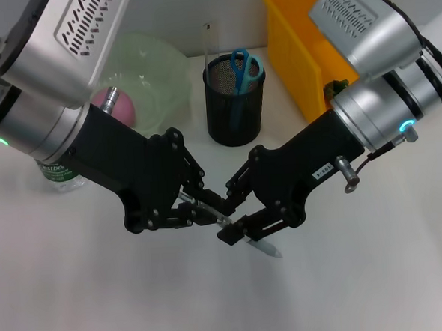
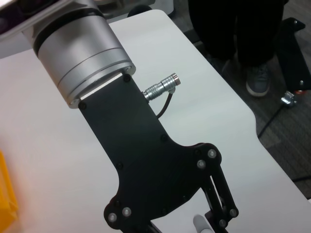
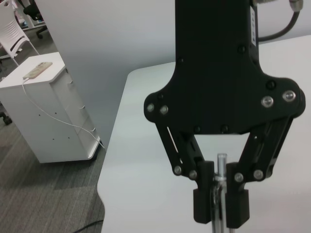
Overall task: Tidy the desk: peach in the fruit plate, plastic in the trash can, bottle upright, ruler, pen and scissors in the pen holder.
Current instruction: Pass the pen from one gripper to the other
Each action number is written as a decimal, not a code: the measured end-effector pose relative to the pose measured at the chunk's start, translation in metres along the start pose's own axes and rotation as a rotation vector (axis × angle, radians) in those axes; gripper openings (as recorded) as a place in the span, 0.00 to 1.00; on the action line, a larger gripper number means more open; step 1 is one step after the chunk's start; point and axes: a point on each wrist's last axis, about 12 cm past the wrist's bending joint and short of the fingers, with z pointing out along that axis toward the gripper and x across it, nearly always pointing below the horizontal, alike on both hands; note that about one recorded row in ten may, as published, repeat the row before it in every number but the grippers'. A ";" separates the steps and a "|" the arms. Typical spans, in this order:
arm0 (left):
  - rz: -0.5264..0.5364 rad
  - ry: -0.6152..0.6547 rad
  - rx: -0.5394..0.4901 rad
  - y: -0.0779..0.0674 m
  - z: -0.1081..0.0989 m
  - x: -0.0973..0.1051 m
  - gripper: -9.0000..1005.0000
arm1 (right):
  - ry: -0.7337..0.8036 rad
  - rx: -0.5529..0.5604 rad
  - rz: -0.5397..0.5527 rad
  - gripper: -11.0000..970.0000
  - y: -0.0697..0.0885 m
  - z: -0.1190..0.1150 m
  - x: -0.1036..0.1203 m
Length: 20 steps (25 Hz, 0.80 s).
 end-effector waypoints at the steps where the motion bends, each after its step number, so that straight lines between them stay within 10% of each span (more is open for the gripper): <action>1: 0.001 0.001 0.000 0.000 0.000 0.000 0.24 | 0.000 -0.001 0.000 0.47 0.000 0.000 0.000; 20: -0.009 0.000 0.002 0.000 0.001 0.001 0.25 | 0.007 -0.014 -0.001 0.22 0.001 0.001 -0.001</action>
